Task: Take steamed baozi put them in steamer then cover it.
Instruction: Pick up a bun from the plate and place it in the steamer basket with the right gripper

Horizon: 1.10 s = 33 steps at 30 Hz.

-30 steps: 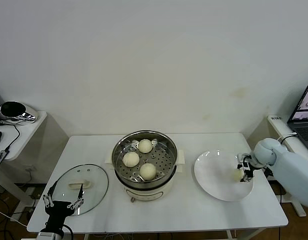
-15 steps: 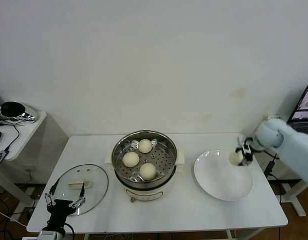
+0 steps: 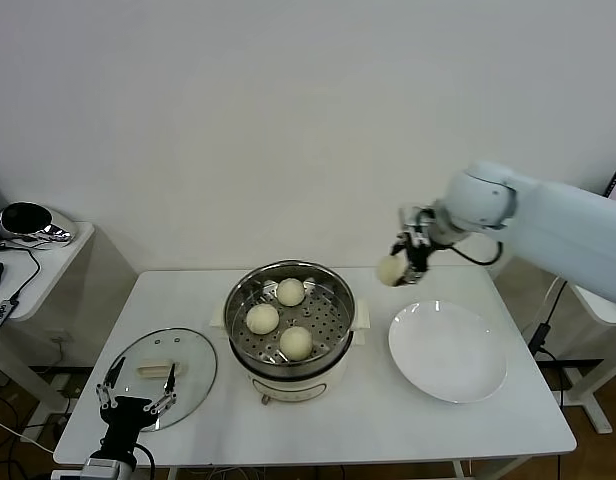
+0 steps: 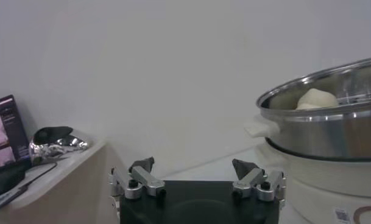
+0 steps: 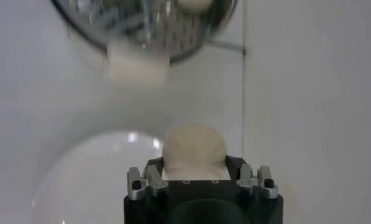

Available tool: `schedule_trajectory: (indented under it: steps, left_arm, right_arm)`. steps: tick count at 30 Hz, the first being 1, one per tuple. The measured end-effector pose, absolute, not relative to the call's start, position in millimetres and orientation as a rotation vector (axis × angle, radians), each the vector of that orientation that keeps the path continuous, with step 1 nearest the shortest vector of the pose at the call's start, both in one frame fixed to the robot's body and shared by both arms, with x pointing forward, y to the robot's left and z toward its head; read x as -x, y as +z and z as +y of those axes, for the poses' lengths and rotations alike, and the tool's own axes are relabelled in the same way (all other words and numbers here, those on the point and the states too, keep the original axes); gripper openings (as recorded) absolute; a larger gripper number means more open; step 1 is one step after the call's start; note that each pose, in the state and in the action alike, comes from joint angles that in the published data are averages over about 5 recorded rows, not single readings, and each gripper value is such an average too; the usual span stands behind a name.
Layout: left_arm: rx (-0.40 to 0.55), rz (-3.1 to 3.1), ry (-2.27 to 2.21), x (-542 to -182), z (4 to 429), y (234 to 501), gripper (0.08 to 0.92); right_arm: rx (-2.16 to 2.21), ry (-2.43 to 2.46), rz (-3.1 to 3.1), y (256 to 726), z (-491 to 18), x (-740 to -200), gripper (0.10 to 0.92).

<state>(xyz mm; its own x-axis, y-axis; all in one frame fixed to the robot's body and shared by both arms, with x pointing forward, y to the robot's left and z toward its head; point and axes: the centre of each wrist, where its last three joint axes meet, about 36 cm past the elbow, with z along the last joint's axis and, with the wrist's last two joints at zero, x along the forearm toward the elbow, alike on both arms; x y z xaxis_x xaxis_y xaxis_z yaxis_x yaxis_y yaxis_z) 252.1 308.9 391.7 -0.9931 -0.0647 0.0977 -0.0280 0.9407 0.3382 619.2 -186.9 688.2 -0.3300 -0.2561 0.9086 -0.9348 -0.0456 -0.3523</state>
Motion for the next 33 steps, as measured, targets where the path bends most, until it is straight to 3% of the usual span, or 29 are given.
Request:
schedule_trajectory:
  steps: [15, 29, 33]
  left_arm:
    - [-0.106, -3.002, -0.498, -250.0, 308.0, 396.7, 0.823]
    - [-0.113, -3.004, -0.503, -250.4, 311.0, 399.4, 0.823]
    - [-0.112, -3.004, -0.505, -251.1, 311.8, 399.3, 0.823]
  right_arm:
    - [-1.311, 1.390, -1.533, 641.6, -86.2, -622.2, 0.638]
    - [-1.262, 1.386, -1.484, 600.0, -73.5, -631.3, 0.643]
    - [-1.259, 1.381, -1.478, 593.0, -74.4, -631.0, 0.699]
